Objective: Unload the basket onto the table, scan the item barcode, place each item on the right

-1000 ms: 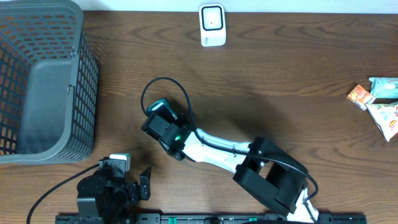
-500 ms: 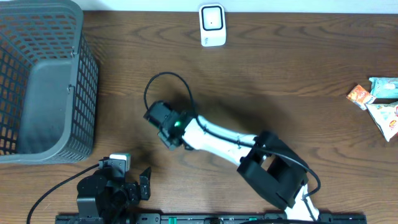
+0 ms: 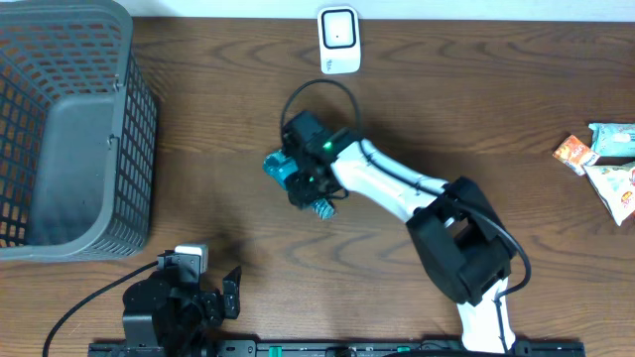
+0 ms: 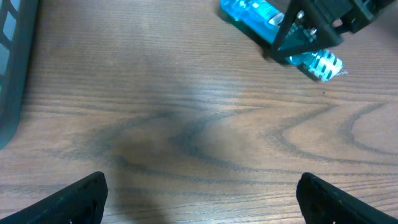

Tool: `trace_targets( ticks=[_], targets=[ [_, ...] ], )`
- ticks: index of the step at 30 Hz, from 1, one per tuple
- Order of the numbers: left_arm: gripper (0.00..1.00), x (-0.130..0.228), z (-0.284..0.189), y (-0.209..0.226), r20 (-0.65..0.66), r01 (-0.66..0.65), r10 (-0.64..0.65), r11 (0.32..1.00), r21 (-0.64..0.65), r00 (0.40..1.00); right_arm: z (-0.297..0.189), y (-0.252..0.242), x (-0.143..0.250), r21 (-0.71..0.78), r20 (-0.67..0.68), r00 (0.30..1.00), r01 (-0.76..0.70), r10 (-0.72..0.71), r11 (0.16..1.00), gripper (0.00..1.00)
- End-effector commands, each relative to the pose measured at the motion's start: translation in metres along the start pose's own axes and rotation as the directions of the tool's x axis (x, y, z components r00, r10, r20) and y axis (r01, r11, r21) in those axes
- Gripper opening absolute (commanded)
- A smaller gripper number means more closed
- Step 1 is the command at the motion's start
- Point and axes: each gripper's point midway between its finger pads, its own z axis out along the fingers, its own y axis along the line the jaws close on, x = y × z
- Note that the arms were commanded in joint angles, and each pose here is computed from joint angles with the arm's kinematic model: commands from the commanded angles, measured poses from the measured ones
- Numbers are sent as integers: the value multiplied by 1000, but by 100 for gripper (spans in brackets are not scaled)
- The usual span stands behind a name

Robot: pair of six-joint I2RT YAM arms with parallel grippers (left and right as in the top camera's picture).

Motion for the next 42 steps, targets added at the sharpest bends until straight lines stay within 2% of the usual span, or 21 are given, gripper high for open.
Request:
trace_targets(
  ticks=[1, 6, 10, 18, 23, 28, 33, 42],
  targets=[
    [97, -3, -3, -2, 12, -13, 13, 1000, 9, 1000, 1, 18, 7, -245, -62, 998, -28, 13, 969, 61],
    [97, -3, -3, -2, 12, -13, 13, 1000, 9, 1000, -18, 31, 5, -448, -91, 994, -94, 59, 889, 62],
    [97, -3, -3, -2, 12, -13, 13, 1000, 9, 1000, -31, 36, 2, -548, -102, 992, -124, 81, 827, 62],
    [97, -3, -3, -2, 12, -13, 13, 1000, 9, 1000, -28, 26, 8, -528, -179, 965, -259, 192, 808, 60],
    [97, -3, -3, -2, 12, -13, 13, 1000, 9, 1000, -22, 21, 16, -511, -208, 955, -291, 212, 809, 61],
    [97, -3, -3, -2, 12, -13, 13, 1000, 9, 1000, -8, 17, 29, -472, -292, 906, -416, 307, 777, 61],
    [97, -3, -3, -2, 12, -13, 13, 1000, 9, 1000, 6, 7, 39, -428, -357, 844, -528, 400, 733, 69],
    [97, -3, -3, -2, 12, -13, 13, 1000, 9, 1000, 5, -10, 38, -417, -363, 816, -575, 451, 704, 69]
  ],
)
